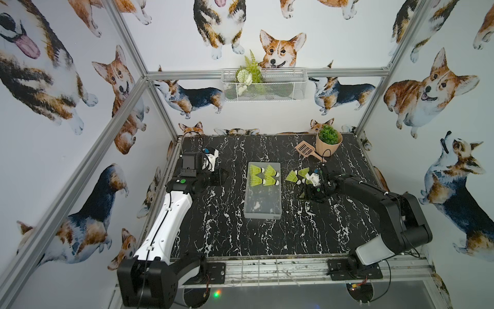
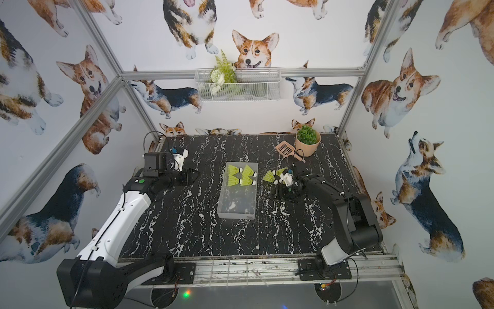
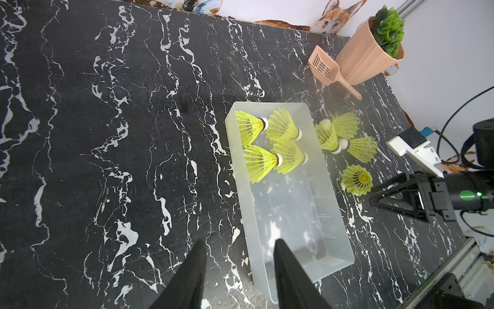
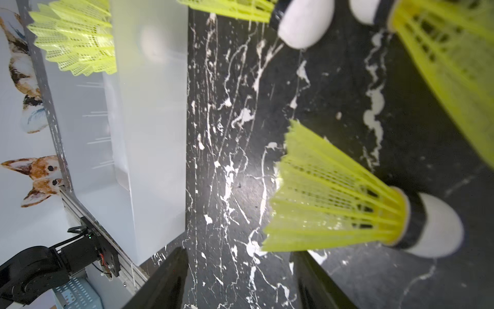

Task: Put the shuttlecocks into the storage box
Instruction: Adjust the shuttlecock at the center of the board.

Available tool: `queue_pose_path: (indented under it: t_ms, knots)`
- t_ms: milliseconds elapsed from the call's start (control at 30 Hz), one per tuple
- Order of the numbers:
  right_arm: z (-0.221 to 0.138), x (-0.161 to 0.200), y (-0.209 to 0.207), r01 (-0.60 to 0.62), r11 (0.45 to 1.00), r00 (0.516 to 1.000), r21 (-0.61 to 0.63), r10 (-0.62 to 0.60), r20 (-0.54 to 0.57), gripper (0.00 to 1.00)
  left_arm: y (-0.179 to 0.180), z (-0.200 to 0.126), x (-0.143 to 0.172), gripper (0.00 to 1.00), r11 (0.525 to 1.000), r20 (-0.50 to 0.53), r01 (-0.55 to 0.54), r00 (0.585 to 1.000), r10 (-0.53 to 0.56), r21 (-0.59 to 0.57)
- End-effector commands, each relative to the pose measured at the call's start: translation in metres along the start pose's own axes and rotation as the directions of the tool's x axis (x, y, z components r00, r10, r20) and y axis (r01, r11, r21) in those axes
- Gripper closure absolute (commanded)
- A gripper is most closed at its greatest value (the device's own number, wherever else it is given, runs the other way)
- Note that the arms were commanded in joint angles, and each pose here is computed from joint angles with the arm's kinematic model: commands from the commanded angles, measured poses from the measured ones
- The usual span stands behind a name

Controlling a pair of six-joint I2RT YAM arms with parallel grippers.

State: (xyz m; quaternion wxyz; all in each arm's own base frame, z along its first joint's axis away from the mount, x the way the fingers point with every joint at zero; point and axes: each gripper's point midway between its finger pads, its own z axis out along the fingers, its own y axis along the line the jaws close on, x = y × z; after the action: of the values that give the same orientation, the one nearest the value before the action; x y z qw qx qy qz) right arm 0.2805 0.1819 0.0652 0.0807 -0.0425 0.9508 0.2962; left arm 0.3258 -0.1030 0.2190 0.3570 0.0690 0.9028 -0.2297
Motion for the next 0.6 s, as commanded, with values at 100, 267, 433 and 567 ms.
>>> queue_pose_path:
  t_ms: [100,267,433,567]
  knots:
    - [0.001,-0.034,0.017,0.048,0.997,0.994,-0.06,-0.042,0.103,0.34,-0.001,0.0,-0.006,0.55,1.0,0.024,-0.012,1.0,0.012,0.004]
    - [-0.013,-0.035,0.008,0.121,0.992,0.983,0.04,-0.125,0.134,0.34,-0.001,0.0,-0.005,0.55,1.0,0.022,-0.011,1.0,0.011,0.004]
    - [-0.032,-0.021,-0.021,0.155,0.962,0.972,0.224,-0.189,0.14,0.34,-0.001,0.0,-0.006,0.55,1.0,0.023,-0.01,1.0,0.01,0.004]
    - [-0.037,-0.012,-0.044,0.148,0.942,0.974,0.302,-0.193,0.123,0.34,-0.001,0.001,-0.006,0.55,1.0,0.022,-0.01,1.0,0.009,0.006]
